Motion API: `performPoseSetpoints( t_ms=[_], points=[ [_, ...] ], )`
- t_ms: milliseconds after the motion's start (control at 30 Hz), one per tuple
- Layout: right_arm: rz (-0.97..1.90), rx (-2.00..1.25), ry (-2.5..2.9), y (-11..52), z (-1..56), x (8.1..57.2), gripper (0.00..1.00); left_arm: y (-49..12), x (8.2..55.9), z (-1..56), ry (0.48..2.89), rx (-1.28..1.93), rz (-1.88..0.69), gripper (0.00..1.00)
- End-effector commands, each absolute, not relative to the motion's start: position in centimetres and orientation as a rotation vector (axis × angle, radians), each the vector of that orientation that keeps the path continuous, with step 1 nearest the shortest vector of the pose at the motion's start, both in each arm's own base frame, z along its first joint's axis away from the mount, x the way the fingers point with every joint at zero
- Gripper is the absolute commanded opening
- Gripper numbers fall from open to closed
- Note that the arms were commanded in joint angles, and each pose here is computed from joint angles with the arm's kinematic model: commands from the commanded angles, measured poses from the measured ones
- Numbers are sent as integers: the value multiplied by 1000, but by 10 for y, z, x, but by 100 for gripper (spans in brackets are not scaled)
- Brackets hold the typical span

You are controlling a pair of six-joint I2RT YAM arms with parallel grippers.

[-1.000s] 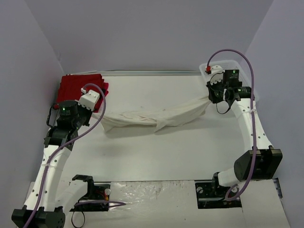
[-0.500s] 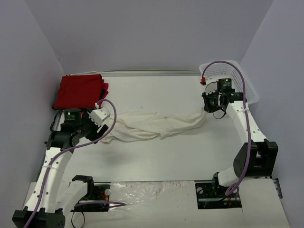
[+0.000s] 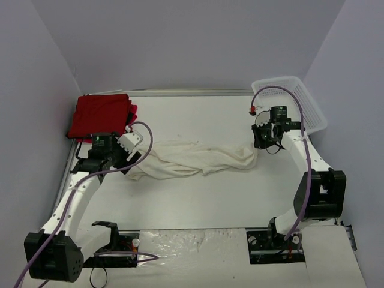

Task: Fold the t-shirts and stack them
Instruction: Flatten out the tshirt

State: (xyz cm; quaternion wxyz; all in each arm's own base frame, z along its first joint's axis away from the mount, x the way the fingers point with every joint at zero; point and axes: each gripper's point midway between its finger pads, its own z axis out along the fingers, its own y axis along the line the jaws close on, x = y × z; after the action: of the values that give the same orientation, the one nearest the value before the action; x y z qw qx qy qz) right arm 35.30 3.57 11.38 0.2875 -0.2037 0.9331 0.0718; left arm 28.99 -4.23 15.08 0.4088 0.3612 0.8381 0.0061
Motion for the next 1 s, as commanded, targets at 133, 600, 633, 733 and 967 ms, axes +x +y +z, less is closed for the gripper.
performPoseSetpoints(
  t_ms=[133,600,633,733,967],
  points=[
    [216,-561,2541,35,92,350,0,-33,349,142,2061,1003,143,79],
    [178,-573,2644,26,59,345,0,-25,362,100,2094,1326,185,76],
    [176,-573,2645,26,59,346,0,-24,361,92,2114,1347,175,75],
    [163,-573,2653,24,57,346,0,-23,361,79,2132,1390,165,72],
    [151,-574,2681,21,49,343,0,-20,363,58,2156,1450,166,63]
  ],
)
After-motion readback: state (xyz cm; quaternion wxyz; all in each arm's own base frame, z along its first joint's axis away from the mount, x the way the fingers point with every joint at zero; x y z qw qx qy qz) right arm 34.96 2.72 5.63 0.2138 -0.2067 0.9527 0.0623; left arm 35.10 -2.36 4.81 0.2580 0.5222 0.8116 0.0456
